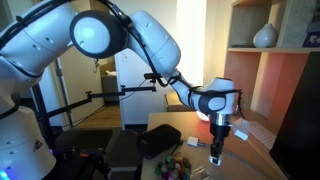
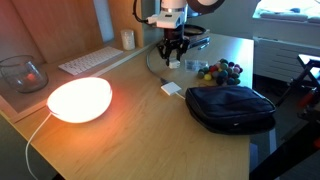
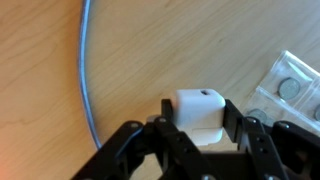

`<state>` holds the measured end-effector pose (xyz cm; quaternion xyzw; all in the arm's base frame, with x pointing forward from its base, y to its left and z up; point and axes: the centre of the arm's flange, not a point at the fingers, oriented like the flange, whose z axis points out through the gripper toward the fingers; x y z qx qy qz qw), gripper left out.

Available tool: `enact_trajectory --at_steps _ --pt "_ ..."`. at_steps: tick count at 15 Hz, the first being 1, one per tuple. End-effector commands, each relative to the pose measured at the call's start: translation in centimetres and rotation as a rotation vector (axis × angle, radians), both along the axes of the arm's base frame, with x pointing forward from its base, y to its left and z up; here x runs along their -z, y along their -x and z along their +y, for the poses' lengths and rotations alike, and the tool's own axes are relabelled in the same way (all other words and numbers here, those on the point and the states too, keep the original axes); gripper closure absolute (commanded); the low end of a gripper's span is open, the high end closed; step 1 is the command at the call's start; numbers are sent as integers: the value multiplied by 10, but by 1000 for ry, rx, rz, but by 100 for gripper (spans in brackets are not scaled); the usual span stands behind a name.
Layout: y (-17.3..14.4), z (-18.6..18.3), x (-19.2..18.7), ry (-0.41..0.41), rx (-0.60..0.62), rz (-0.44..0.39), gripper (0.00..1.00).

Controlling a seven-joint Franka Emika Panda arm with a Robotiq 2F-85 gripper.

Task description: Put the charger cable, head and the plastic object onto the floor.

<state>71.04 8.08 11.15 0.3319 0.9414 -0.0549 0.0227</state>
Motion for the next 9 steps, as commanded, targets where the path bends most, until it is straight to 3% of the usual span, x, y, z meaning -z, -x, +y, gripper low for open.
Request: enact_trajectory --at_steps 1,9 --pt "37 -16 -26 8 -6 -34 73" --pt "64 -48 -27 57 51 -42 73"
